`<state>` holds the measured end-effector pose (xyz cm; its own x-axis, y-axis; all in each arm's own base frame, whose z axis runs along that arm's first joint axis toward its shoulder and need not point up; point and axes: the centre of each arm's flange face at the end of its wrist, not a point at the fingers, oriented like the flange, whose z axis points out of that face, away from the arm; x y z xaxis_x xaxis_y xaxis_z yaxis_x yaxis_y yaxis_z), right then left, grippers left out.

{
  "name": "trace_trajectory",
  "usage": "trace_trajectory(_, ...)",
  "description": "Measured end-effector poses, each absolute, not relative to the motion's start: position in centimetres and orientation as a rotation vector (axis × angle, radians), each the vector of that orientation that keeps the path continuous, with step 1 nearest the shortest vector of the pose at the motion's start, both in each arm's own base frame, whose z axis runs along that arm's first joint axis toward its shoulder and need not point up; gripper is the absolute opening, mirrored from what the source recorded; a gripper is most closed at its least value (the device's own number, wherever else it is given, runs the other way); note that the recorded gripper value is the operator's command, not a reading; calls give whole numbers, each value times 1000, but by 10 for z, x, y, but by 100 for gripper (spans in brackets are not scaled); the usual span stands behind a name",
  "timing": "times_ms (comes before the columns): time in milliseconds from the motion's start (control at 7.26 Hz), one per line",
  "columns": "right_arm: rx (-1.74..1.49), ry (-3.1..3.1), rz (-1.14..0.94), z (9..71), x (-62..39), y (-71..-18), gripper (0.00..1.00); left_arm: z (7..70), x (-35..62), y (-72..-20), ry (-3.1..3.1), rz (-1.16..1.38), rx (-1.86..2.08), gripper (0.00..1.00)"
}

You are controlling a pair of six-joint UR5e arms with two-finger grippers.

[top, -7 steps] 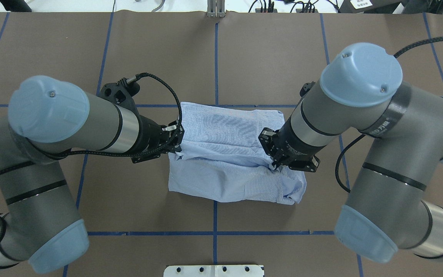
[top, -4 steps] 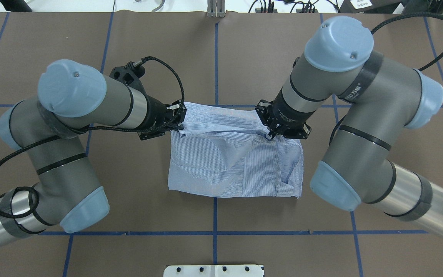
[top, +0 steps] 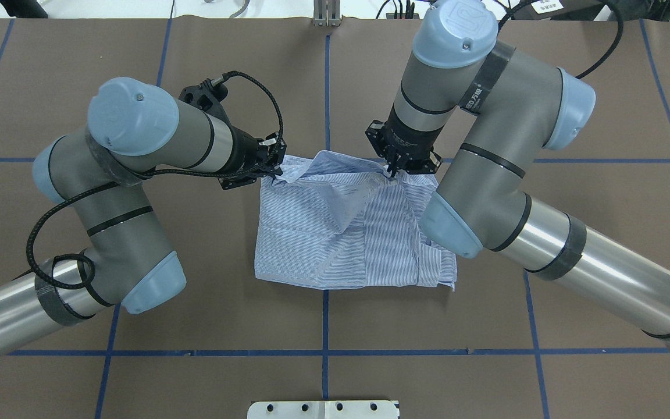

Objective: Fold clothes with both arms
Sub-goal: 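Fold the held edge with both grippers over onto the far half, then open both grippers and lift them off the folded shirt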

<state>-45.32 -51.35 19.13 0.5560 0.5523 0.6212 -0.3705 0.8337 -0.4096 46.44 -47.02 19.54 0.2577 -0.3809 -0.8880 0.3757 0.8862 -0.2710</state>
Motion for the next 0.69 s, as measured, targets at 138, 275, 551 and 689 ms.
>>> trace_trajectory(138, -237, -817, 554, 200, -460, -529, 0, 203, 469, -476, 1203, -511, 0, 0)
trace_trajectory(275, -236, -817, 559, 207, -466, -541, 0, 209, 473, -480, 1202, -510, 2, 0)
trace_trajectory(551, -247, -802, 564, 220, -475, -550, 7, 215, 478, -483, 1202, -508, 3, 0)
trace_trajectory(689, -253, -796, 565, 223, -477, -552, 99, 214, 478, -483, 1203, -504, 6, 4)
